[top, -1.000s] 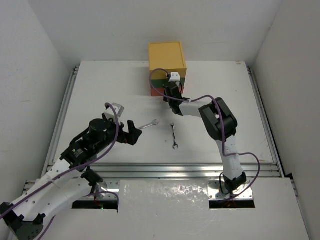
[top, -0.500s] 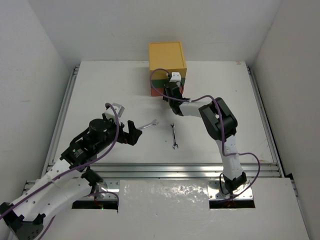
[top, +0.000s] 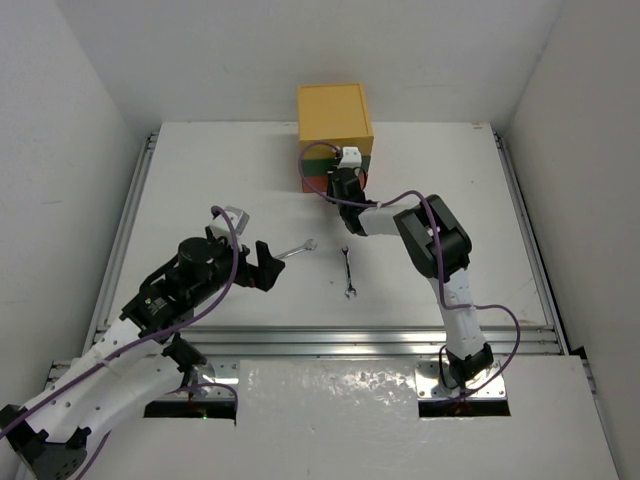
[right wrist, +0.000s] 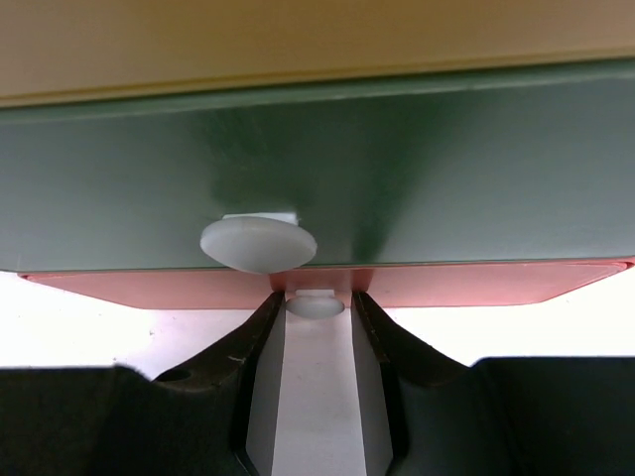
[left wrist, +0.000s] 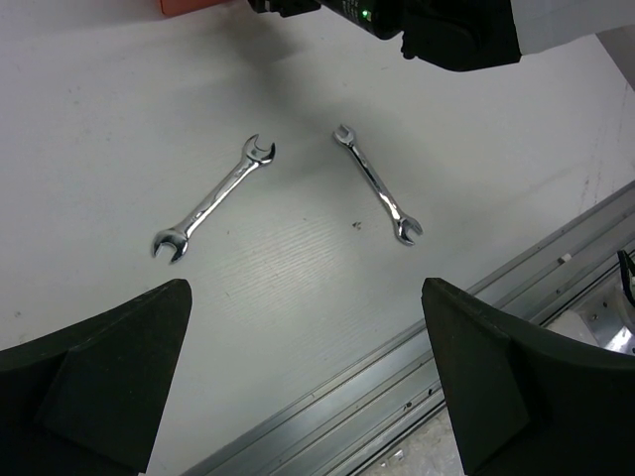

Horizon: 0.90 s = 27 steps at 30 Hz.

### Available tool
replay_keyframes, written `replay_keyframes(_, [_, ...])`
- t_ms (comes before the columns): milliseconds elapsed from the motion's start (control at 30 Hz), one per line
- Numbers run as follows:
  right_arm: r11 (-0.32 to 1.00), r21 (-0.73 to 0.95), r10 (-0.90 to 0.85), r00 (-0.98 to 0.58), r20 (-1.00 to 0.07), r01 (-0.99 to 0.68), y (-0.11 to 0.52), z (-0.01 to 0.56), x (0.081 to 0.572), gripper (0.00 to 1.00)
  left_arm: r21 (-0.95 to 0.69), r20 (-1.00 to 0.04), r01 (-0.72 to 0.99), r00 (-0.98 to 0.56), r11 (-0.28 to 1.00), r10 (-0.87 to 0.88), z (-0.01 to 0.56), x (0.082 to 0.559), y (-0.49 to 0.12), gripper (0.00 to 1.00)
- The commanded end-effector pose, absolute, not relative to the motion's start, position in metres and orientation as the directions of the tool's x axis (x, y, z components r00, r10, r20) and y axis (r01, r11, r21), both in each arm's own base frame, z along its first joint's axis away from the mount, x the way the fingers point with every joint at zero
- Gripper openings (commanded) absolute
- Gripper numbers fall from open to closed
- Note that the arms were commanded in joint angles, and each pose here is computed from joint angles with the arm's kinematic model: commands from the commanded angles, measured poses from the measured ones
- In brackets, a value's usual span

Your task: Sort the tools into containers

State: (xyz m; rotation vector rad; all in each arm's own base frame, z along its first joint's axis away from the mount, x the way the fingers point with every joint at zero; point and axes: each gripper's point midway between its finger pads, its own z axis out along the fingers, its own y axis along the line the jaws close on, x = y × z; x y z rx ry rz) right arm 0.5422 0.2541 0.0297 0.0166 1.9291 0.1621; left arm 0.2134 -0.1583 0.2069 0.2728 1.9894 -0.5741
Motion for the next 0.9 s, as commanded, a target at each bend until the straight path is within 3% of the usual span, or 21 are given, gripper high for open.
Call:
replay_keyframes(0, [0.986,0.148,0.123,-0.259,-0.958,-0.077,0.258,0.058,0.557,0.33,-0.281,-0.899,0.448,-0.433,0.849,-0.069,0.215,0.218,-0.162,1.00])
replay_keyframes(233, [0.987,0.145,0.122,-0.267,-0.956,-0.069,0.259,0.049,0.562,0.24,-0.282,-0.898,0.449,-0.435,0.848,-0.068,0.215,0.218,-0.163,1.00])
replay_keyframes(333, [0.987,0.146,0.124,-0.257,-0.958,-0.070,0.260,0.051,0.563,0.11,-0.281,-0.899,0.451,-0.433,0.848,-0.067,0.216,0.219,-0.163,1.00])
replay_keyframes(867, [0.969,0.214,0.186,-0.207,-0.960,-0.120,0.258,0.073,0.521,0.04,-0.281,-0.900,0.452,-0.430,0.847,-0.070,0.217,0.218,-0.163,1.00])
